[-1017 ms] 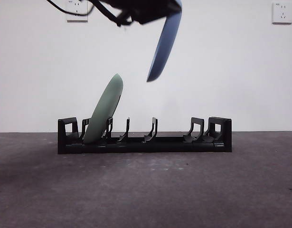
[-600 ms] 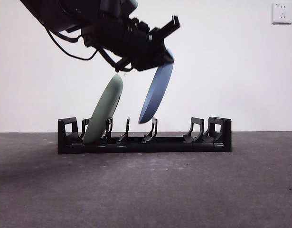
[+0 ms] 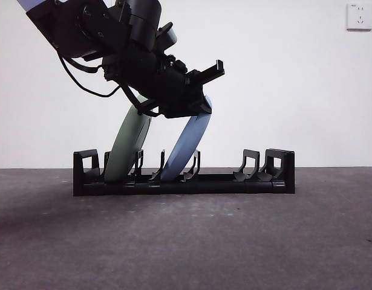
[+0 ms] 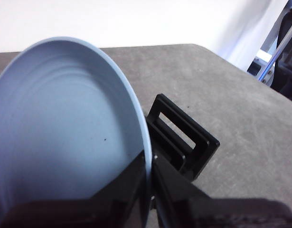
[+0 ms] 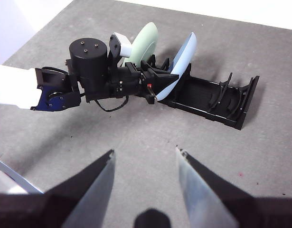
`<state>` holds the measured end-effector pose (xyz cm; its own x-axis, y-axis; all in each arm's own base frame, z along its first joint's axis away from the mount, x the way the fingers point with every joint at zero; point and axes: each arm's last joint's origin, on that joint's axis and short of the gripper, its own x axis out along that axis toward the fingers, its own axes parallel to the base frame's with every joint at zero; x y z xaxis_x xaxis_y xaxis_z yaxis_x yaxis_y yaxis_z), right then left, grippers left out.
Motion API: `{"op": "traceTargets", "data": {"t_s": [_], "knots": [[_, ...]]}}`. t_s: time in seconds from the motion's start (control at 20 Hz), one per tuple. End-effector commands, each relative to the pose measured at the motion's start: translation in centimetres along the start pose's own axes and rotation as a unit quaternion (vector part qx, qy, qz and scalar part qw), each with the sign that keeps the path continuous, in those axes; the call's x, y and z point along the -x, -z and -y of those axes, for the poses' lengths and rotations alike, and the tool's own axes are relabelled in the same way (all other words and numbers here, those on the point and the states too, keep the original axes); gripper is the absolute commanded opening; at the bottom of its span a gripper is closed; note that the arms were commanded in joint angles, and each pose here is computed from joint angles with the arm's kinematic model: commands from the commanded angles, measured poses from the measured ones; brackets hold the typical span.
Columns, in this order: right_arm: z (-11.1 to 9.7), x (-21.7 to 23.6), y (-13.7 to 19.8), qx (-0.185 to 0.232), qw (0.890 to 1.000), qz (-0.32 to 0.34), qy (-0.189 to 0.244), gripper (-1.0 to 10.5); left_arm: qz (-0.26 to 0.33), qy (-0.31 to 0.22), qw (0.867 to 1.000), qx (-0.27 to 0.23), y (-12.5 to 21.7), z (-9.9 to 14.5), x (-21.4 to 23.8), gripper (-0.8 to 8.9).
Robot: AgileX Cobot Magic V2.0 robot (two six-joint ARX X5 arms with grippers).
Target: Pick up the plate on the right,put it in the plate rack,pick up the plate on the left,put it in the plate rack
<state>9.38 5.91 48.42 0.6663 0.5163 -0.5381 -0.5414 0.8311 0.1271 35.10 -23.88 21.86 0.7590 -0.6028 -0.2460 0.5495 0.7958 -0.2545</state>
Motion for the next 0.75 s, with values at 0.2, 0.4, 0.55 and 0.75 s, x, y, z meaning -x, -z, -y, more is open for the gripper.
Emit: {"op": "traceTargets", "data": {"t_s": [0.2, 0.4, 0.55, 0.75], "knots": [[0.0, 0.0, 0.0, 0.005, 1.0, 0.0, -0.001, 2.2, -0.022, 0.011, 1.0, -0.008, 0.8, 0.5, -0.2, 0.57], [0.0, 0.0, 0.1, 0.005, 1.0, -0.004, -0.001, 2.2, -0.025, 0.047, 0.999, 0.007, 0.8, 1.0, -0.2, 1.97], [0.0, 0.0, 0.2, 0.005, 1.0, -0.01, 0.0, 2.2, -0.027, 0.051, 0.998, 0.02, 0.4, 1.2, 0.2, 1.98], [0.0, 0.0, 0.2, 0.007, 1.0, -0.008, 0.0, 2.2, -0.015, 0.06, 0.998, 0.014, -2.0, 2.5, 2.2, 1.98]]}}
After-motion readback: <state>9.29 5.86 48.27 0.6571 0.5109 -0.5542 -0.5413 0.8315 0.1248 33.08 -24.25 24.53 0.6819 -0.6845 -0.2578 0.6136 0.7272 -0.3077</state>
